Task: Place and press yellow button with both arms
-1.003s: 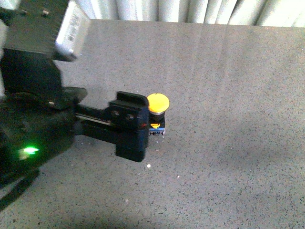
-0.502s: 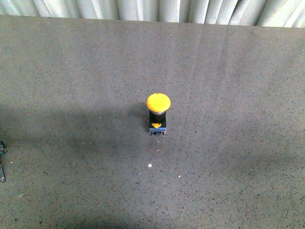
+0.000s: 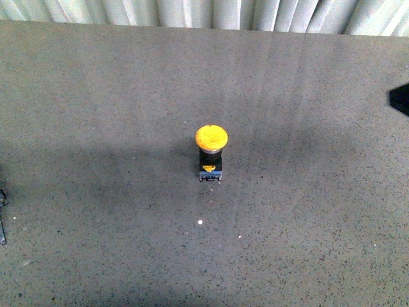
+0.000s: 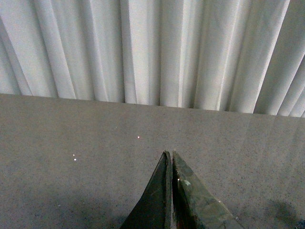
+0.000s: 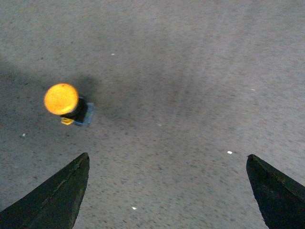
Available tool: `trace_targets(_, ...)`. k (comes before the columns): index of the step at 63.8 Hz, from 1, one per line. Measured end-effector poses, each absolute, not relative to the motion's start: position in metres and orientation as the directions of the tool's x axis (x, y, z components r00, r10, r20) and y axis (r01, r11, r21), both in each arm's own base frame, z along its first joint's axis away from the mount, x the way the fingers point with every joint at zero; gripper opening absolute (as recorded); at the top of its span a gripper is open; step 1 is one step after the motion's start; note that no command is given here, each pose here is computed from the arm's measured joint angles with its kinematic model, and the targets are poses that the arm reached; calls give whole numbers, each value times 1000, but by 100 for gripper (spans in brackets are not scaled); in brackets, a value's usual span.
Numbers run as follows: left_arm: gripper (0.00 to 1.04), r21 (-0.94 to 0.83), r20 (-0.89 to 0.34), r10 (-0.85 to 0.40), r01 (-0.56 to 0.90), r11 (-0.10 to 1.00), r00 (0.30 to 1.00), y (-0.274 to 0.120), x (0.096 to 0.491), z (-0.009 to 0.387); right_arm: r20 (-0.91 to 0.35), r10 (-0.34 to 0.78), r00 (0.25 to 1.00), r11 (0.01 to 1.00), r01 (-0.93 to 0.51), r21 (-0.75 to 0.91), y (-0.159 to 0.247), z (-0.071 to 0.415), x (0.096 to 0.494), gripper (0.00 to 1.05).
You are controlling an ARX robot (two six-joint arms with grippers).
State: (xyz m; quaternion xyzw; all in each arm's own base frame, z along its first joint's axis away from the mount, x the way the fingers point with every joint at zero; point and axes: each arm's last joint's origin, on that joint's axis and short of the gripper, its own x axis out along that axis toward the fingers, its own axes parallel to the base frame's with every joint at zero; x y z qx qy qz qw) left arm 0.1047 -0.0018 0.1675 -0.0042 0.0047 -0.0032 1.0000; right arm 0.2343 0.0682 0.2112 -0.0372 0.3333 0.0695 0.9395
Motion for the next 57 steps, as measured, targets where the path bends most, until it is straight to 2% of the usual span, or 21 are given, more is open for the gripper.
trace_targets(6, 1, -8, -1, -5, 5, 1000, 1000, -1, 98, 167, -676, 127, 726, 982, -187, -17, 90, 207, 258, 95)
trace_targets(8, 1, -8, -1, -7, 7, 1000, 1000, -1, 98, 167, -687, 127, 715, 981, -191, -18, 97, 206, 265, 92)
trace_targets(15, 1, -8, -6, -5, 5, 1000, 1000, 0, 98, 166, -727, 128, 675, 975, -218, -30, 126, 200, 293, 68)
trace_targets(41, 1, -8, -6, -4, 4, 1000, 1000, 0, 98, 166, -783, 163, 600, 964, -265, -3, 174, 181, 316, 3)
trace_targets(57, 1, -8, -6, -5, 5, 1000, 1000, 0, 98, 166, -806, 148, 572, 969, -246, 4, 177, 168, 319, 1)
